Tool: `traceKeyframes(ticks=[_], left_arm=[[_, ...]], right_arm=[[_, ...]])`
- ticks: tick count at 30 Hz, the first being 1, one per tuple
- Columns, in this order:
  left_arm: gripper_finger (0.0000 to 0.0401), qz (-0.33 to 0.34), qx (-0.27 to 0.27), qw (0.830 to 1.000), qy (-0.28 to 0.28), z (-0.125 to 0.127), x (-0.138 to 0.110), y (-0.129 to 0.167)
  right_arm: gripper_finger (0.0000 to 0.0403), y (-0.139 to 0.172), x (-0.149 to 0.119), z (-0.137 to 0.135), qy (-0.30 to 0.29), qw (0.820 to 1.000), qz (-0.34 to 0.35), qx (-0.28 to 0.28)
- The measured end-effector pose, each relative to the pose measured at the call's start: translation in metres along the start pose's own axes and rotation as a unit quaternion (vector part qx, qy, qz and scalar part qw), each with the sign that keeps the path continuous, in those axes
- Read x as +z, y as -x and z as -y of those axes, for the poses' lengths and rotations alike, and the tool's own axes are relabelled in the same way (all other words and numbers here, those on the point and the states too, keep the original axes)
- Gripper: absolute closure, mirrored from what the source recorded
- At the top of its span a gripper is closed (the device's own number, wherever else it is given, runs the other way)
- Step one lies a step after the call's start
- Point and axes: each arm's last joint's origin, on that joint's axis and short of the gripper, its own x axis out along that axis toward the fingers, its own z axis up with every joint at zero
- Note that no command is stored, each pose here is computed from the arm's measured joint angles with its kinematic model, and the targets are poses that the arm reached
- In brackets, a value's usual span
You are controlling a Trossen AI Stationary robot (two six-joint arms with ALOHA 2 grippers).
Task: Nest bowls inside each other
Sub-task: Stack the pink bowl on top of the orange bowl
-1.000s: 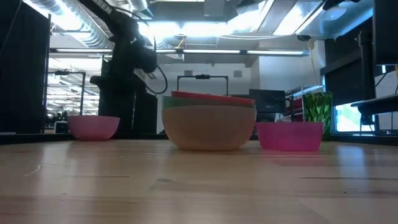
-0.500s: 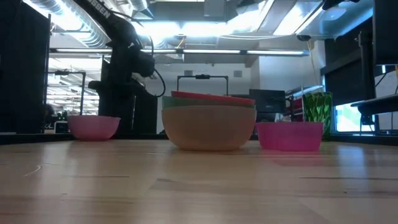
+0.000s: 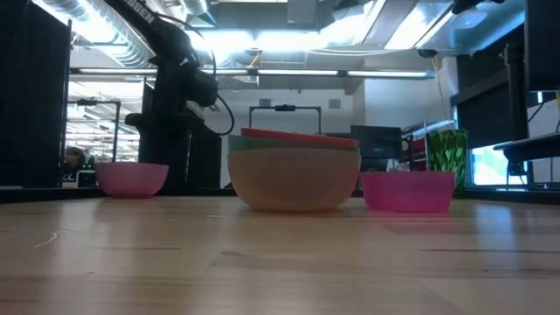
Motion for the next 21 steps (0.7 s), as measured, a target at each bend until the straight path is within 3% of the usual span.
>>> traceKeyframes(ticks=[11, 21], left_arm=[[0.0256, 0.010, -0.002, 1.000, 0.008, 0.002, 0.002, 0.001], [0.0256, -0.007, 0.019, 1.000, -0.005, 0.018, 0.002, 0.003]], right_arm=[[0.0217, 0.000, 0.000, 0.000, 0.001, 1.000, 0.002, 0.000], [0.0217, -0.003, 0.002, -0.002, 0.006, 1.000, -0.004, -0.002]])
